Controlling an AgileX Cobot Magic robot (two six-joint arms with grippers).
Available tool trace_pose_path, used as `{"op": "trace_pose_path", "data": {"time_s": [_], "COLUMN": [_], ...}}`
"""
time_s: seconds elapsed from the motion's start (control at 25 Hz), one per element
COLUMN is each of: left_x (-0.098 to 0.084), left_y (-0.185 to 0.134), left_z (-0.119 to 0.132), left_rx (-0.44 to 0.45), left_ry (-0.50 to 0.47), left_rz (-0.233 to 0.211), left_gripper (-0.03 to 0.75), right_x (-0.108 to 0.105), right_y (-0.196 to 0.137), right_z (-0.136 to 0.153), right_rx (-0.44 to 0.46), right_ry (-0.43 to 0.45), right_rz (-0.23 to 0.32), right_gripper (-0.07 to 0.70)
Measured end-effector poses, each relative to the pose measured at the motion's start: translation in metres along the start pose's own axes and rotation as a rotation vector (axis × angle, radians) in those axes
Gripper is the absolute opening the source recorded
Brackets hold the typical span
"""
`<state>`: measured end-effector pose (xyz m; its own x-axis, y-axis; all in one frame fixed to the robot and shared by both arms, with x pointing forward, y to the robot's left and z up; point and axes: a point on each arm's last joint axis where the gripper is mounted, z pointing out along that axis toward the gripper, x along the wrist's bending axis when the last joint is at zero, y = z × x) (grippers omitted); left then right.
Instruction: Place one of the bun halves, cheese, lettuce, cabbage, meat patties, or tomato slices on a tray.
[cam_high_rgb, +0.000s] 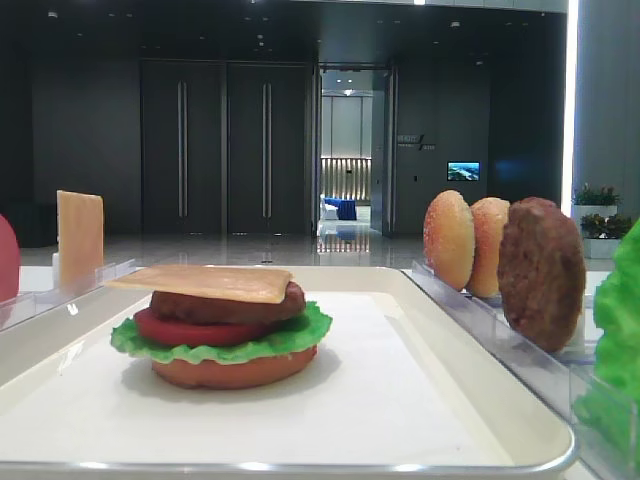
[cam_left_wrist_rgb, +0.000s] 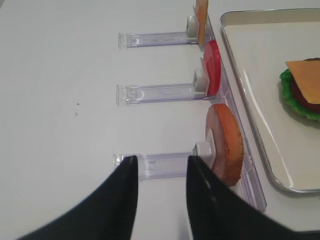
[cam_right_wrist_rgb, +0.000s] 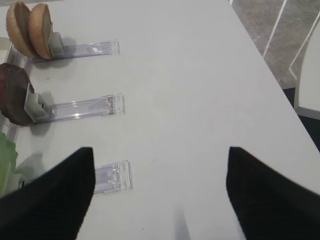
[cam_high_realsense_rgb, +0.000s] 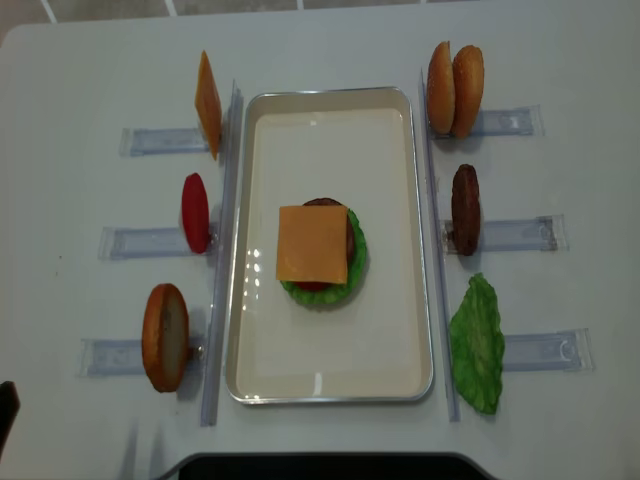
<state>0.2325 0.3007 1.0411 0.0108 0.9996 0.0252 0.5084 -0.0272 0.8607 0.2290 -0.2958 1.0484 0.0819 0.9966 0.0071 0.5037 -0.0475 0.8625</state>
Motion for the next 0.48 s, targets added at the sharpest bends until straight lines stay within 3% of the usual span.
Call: {"op": "trace_pose_path", "data": {"time_s": [0.48], "left_x": [0.0], "left_y": [0.0], "left_z": [0.0], "left_rx": [0.0], "left_ry": [0.0], "left_rz": [0.0], "left_gripper": [0.16], "right_x": [0.0], "right_y": [0.0], "right_z": [0.0], "right_rx": [0.0], "right_ry": [0.0], "right_rz": [0.0], "right_gripper": [0.518]}}
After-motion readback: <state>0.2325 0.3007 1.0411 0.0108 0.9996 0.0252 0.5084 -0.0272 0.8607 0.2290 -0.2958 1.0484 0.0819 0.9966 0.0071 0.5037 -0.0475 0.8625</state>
